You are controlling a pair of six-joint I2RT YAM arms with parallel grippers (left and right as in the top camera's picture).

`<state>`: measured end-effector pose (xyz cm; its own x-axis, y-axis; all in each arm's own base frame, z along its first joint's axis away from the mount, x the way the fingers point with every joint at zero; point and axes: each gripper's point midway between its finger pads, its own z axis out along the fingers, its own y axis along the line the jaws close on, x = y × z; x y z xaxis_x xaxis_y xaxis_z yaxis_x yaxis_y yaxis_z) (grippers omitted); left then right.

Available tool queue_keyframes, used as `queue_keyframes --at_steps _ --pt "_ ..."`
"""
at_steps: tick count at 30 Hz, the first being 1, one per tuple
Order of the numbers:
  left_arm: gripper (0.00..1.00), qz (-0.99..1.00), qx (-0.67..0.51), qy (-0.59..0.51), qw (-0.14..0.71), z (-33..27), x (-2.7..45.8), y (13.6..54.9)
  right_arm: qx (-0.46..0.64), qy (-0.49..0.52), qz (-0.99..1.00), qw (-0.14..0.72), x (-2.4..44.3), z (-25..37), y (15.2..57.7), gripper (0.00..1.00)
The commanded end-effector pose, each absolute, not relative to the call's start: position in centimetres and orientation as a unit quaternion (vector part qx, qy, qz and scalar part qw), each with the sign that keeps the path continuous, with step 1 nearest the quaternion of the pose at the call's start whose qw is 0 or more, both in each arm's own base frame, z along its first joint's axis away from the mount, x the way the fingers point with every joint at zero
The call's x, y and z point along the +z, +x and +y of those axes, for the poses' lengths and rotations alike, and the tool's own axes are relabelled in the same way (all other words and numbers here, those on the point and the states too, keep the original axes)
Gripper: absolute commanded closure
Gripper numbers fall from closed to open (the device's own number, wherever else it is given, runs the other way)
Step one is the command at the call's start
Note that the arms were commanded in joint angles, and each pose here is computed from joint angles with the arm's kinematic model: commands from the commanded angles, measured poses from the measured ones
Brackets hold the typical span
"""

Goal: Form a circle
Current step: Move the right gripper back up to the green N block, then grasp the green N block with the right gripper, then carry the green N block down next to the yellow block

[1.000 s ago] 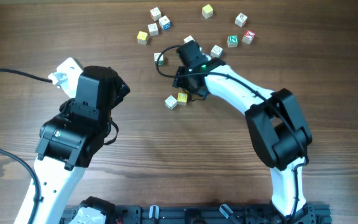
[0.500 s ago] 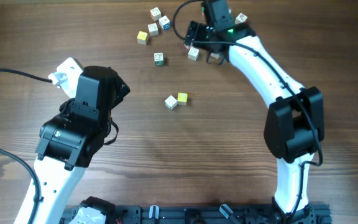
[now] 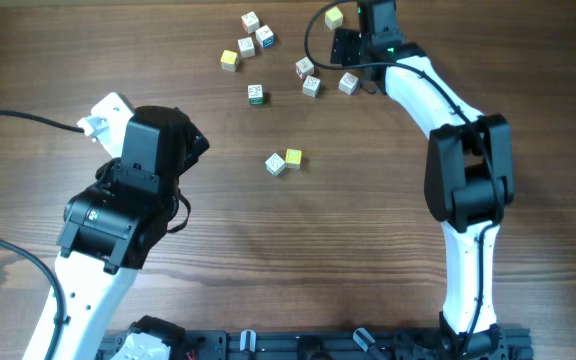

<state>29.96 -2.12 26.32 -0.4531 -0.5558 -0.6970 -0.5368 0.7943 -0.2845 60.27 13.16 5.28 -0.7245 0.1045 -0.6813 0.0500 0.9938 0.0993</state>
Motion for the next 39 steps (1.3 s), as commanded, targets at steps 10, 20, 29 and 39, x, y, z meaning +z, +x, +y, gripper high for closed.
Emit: queue_keyframes --at_steps 10,20,29,39 --pt "0.0 0.848 -0.003 -0.321 0.421 -1.7 26.9 30.1 0.011 0.083 0.942 0.325 1.5 9.5 59.7 0.38" --pt "0.0 0.848 -0.003 -0.321 0.421 -1.7 26.9 30.1 0.009 0.099 0.949 0.299 2.2 9.2 58.2 0.74" --pt "0.0 0.848 -0.003 -0.321 0.421 -1.7 26.9 30.1 0.057 0.088 0.951 0.291 13.7 10.1 53.5 0.89" --pt "0.0 0.848 -0.003 -0.321 0.421 -1.7 26.9 30.1 0.079 0.153 0.958 0.231 25.6 8.2 39.5 0.95"
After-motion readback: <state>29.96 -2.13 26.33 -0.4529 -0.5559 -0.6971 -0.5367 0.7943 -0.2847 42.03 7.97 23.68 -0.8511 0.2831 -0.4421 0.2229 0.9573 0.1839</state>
